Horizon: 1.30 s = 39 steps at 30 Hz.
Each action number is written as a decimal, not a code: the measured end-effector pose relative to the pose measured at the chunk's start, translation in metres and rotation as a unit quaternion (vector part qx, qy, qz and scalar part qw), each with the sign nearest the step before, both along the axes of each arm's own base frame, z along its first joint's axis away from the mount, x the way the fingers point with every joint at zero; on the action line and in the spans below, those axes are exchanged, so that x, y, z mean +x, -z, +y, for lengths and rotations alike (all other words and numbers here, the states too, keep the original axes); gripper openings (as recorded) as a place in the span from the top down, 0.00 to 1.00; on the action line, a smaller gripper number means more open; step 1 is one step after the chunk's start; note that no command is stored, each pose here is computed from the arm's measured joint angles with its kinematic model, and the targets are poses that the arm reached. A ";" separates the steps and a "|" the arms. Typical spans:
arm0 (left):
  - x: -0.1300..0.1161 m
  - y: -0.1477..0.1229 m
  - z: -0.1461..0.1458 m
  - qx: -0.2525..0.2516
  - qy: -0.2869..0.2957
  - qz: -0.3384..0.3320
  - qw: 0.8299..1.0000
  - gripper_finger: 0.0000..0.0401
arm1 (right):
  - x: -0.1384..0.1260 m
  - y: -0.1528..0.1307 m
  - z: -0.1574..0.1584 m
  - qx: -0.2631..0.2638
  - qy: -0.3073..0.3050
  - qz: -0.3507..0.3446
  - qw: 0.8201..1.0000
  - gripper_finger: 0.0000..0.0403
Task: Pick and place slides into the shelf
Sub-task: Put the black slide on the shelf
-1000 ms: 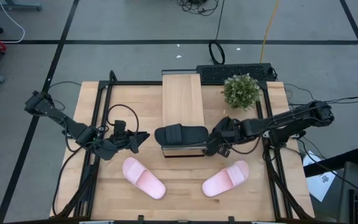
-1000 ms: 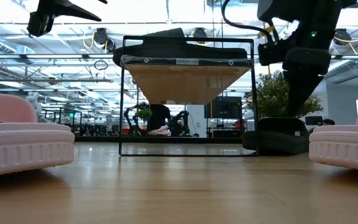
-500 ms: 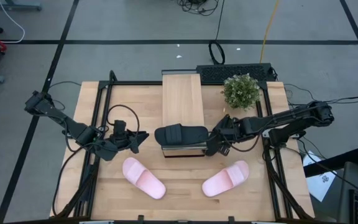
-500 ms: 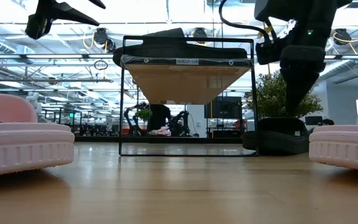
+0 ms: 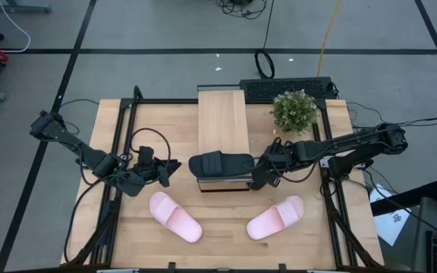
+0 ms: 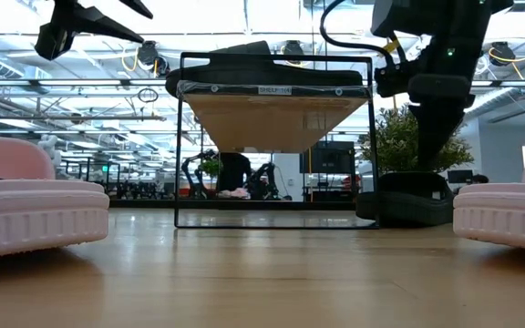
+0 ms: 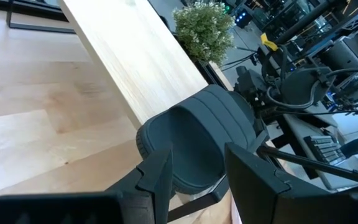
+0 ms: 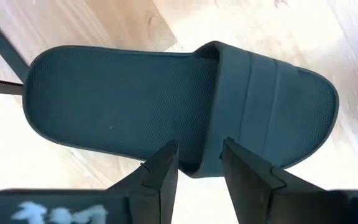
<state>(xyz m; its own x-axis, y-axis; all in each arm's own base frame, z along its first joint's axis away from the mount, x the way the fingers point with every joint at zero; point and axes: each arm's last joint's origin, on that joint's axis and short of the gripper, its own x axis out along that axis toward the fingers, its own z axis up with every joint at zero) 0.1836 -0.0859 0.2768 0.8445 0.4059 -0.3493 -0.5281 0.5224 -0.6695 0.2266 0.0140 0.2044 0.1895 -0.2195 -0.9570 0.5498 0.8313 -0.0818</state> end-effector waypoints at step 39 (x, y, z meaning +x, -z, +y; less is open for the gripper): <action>-0.001 0.001 0.001 0.009 -0.004 0.005 1.000 0.65 | 0.007 0.025 -0.001 -0.030 0.015 0.070 0.997 0.72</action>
